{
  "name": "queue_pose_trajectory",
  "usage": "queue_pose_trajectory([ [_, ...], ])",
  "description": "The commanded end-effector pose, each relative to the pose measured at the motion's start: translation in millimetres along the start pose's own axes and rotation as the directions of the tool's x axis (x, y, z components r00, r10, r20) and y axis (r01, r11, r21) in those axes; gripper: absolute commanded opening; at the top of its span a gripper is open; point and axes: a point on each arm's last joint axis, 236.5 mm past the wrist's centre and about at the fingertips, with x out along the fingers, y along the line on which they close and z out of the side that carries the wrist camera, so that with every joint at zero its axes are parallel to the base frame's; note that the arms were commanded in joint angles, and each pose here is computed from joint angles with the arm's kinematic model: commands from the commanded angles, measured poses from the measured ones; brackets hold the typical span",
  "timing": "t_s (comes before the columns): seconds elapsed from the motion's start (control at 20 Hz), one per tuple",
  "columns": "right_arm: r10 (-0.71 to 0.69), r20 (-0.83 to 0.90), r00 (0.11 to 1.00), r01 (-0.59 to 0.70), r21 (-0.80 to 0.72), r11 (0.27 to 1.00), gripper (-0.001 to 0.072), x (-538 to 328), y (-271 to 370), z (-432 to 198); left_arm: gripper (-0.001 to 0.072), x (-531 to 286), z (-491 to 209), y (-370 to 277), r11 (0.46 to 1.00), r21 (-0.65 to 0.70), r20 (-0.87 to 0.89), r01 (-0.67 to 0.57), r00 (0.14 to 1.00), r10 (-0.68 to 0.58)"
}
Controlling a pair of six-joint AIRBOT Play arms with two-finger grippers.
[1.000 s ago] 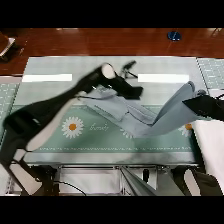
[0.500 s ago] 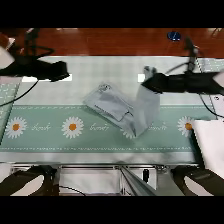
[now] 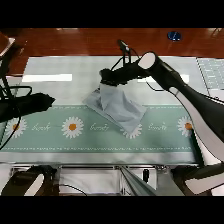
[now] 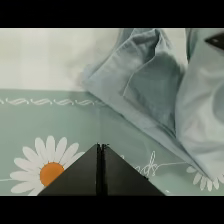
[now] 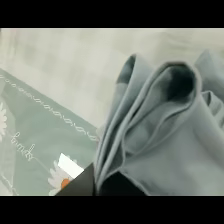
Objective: Fold the shirts.
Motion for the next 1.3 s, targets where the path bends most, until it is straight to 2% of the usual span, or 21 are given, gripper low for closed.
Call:
queue_pose_trajectory([
  [0.0, 0.011, -0.028, 1.000, -0.010, 0.053, 0.999, 0.0214, 37, -12, -1, 0.0018, 9, -17, 7, 1.000, -0.023, -0.032, -0.006, 0.999, 0.005],
  [0.05, 0.013, -0.032, 0.999, -0.011, 0.054, 0.998, 0.0416, 39, -13, -2, 0.0018, 12, -18, 9, 1.000, -0.027, -0.043, -0.010, 0.999, 0.009],
  [0.2, 0.020, -0.047, 0.999, -0.016, 0.066, 0.998, 0.0416, 14, -19, 5, 0.0018, 23, -15, 14, 0.999, -0.032, -0.048, -0.020, 0.999, 0.018],
  [0.35, -0.018, -0.102, 0.995, 0.020, 0.021, 1.000, 0.0416, -76, -30, 9, 0.0018, 36, -18, 20, 0.998, -0.047, -0.080, -0.033, 0.996, 0.029],
  [0.45, -0.216, -0.089, 0.972, 0.209, -0.076, 0.975, 0.0416, -153, -55, 3, 0.0018, 43, -22, 24, 0.998, -0.057, -0.107, -0.041, 0.994, 0.035],
  [0.55, -0.471, 0.022, 0.882, 0.471, -0.087, 0.878, 0.0416, -236, -91, -11, 0.0018, 46, -23, 25, 0.997, -0.060, -0.116, -0.044, 0.993, 0.037],
  [0.6, -0.572, 0.092, 0.815, 0.576, -0.032, 0.817, 0.0416, -272, -112, -26, 0.0018, 46, -23, 25, 0.997, -0.060, -0.116, -0.044, 0.993, 0.037],
  [0.7, -0.687, 0.203, 0.697, 0.666, 0.172, 0.726, 0.0415, -312, -154, -74, 0.0018, 46, -24, 23, 0.998, -0.054, -0.119, -0.040, 0.992, 0.033],
  [0.8, -0.698, 0.248, 0.671, 0.579, 0.413, 0.703, 0.0414, -300, -190, -136, 0.0018, 47, -28, 16, 0.999, -0.036, -0.128, -0.026, 0.992, 0.021],
  [0.95, -0.493, 0.263, 0.830, 0.261, 0.598, 0.758, 0.0414, -219, -191, -195, 0.0018, 50, -32, 0, 1.000, 0.005, -0.136, 0.007, 0.991, -0.007],
  [1.05, -0.375, 0.246, 0.894, 0.150, 0.623, 0.767, 0.0414, -185, -183, -206, 0.0018, 53, -30, -10, 0.999, 0.028, -0.120, 0.029, 0.992, -0.025],
  [1.25, -0.258, 0.143, 0.956, 0.109, 0.642, 0.759, 0.0414, -142, -184, -206, 0.0018, 62, -36, -19, 0.999, 0.032, -0.141, 0.044, 0.989, -0.039],
])
